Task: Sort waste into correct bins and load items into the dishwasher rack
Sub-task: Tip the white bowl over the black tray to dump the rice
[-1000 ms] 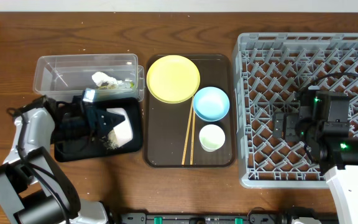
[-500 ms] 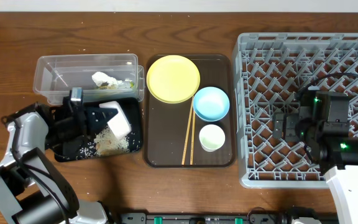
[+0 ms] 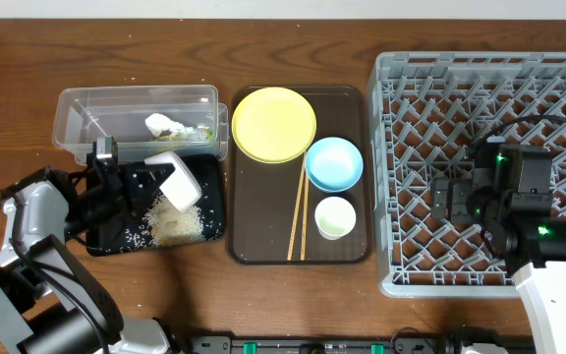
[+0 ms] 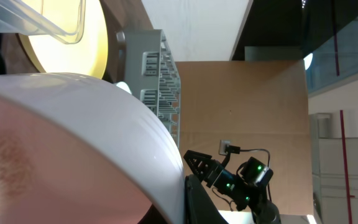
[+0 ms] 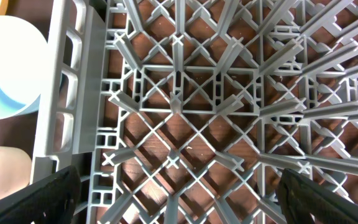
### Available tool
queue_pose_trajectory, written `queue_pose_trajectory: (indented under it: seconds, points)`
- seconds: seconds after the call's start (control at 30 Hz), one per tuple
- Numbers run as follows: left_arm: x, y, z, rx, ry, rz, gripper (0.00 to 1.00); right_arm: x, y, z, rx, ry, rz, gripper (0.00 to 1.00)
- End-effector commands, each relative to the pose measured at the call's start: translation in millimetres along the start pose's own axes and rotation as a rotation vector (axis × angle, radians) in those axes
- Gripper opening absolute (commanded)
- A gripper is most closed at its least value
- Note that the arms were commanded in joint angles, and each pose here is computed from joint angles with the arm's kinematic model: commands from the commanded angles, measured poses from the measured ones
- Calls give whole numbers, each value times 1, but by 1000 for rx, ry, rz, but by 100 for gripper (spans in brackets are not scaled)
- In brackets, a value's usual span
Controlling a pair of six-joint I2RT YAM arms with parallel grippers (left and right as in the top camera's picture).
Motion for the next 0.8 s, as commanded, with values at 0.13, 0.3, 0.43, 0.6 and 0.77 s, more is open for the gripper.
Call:
queue_pose_trajectory:
  seconds: [0.13, 0.3, 0.43, 0.6, 0.77]
  points:
    - [-2, -6, -1, 34, -12, -35, 6, -5, -3, 6, 21, -21, -2, 99]
    - [-2, -6, 0, 43, -12, -35, 6, -5, -3, 6, 21, -21, -2, 99]
    - [-2, -6, 0, 54, -13, -34, 6, -5, -3, 6, 21, -21, -2, 99]
    - [-2, -5, 5, 110, -17, -31, 6, -5, -3, 6, 22, -21, -2, 99]
    - [-2, -1, 11, 164, -20, 3, 6, -5, -3, 6, 21, -20, -2, 99]
Point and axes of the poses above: each gripper's point midway between its finger pads, its own x axis out along the fingers, its own y axis along the line the jaws close on, z = x × y, the point moved 6 cm from there along -x, back along the fingers, and after that the axes turned 14 degrees about -x, right-handed, at the moved point
